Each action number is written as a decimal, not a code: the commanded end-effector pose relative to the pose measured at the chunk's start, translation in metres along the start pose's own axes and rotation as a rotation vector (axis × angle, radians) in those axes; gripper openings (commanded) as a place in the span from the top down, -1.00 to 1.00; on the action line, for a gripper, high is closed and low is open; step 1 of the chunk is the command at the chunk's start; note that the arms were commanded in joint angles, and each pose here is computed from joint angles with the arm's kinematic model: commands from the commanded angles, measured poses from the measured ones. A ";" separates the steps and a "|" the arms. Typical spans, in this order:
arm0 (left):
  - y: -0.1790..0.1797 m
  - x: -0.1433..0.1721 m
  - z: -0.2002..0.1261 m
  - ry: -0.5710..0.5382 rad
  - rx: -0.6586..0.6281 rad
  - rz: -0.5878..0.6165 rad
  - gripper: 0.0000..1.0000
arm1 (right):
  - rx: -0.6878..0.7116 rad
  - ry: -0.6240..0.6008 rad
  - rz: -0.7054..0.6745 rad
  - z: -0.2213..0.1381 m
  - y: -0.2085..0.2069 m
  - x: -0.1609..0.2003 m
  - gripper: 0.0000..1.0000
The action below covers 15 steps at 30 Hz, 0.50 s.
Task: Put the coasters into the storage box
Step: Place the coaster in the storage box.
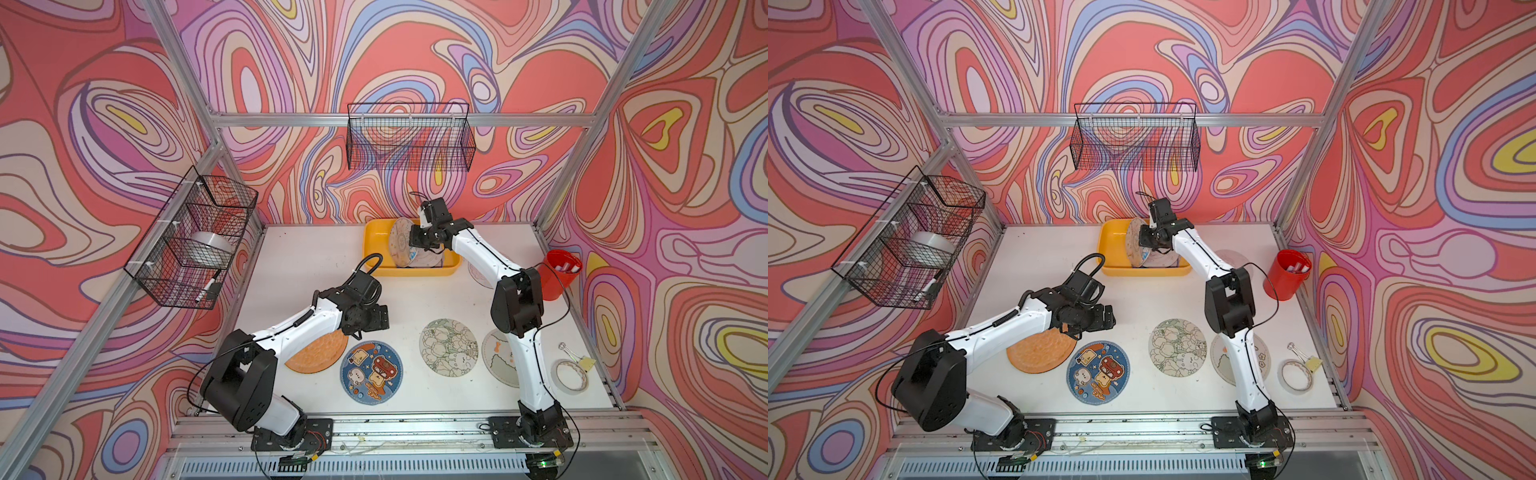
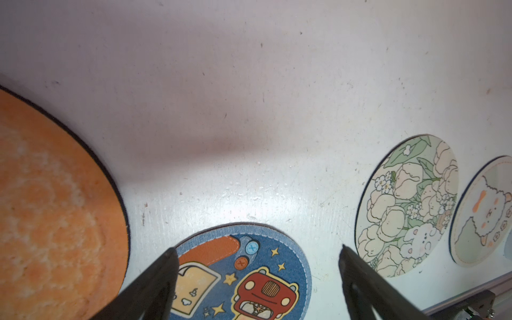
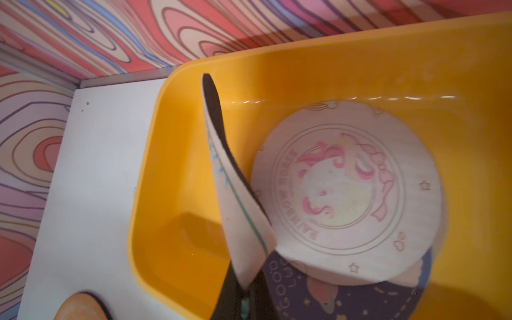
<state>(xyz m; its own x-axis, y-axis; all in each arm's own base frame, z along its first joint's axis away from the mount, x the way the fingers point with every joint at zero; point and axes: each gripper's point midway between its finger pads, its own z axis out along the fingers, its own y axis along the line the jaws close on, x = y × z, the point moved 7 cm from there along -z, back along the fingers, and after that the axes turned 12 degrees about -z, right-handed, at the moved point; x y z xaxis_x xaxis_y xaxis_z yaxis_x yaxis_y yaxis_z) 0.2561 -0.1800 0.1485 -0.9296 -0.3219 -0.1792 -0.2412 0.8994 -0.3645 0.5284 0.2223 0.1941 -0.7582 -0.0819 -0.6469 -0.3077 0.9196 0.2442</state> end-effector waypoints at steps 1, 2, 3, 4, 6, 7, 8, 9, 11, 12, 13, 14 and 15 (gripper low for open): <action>0.001 -0.002 0.000 0.000 -0.002 0.005 -0.84 | 0.029 0.052 0.043 0.025 -0.034 0.016 1.00; 0.001 -0.002 0.000 -0.001 -0.004 0.005 -0.84 | 0.039 0.070 0.048 0.029 -0.042 0.020 1.00; 0.000 -0.003 0.000 0.000 -0.004 0.006 -0.84 | 0.055 0.097 0.054 0.033 -0.051 0.026 1.00; -0.001 -0.003 0.000 0.000 -0.004 0.008 -0.85 | 0.072 0.121 0.056 0.035 -0.058 0.031 0.75; -0.001 -0.003 0.000 0.001 -0.006 0.008 -0.85 | 0.121 0.143 0.047 0.033 -0.066 0.037 0.27; -0.001 -0.004 0.000 0.000 -0.009 0.007 -0.85 | 0.141 0.140 0.039 0.028 -0.067 0.037 0.08; -0.002 -0.004 0.000 -0.001 -0.007 0.008 -0.85 | 0.158 0.135 0.037 0.024 -0.068 0.037 -0.07; -0.002 -0.004 0.000 0.001 -0.009 0.007 -0.85 | 0.170 0.126 0.033 0.019 -0.068 0.036 -0.19; -0.003 -0.005 0.001 0.002 -0.009 0.006 -0.86 | 0.183 0.120 0.030 0.011 -0.068 0.035 -0.39; -0.003 -0.005 0.002 0.004 -0.008 0.006 -0.86 | 0.187 0.126 0.030 0.008 -0.068 0.037 -0.45; -0.004 -0.006 0.003 0.006 -0.007 0.006 -0.85 | 0.185 0.120 0.028 0.004 -0.066 0.035 -0.50; -0.005 -0.006 0.003 0.006 -0.007 0.006 -0.86 | 0.182 0.120 0.029 0.001 -0.066 0.037 -0.55; -0.006 -0.007 0.004 0.007 -0.004 0.006 -0.85 | 0.178 0.116 0.031 -0.003 -0.064 0.037 -0.58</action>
<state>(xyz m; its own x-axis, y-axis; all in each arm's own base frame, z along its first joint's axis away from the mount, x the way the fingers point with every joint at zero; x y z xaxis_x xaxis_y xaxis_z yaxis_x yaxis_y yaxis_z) 0.2579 -0.1811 0.1442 -0.9337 -0.3148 -0.1707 -0.2401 0.9039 -0.3541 0.5249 0.1605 0.1148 -0.8700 -0.0873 -0.4853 -0.1762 0.9743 0.1407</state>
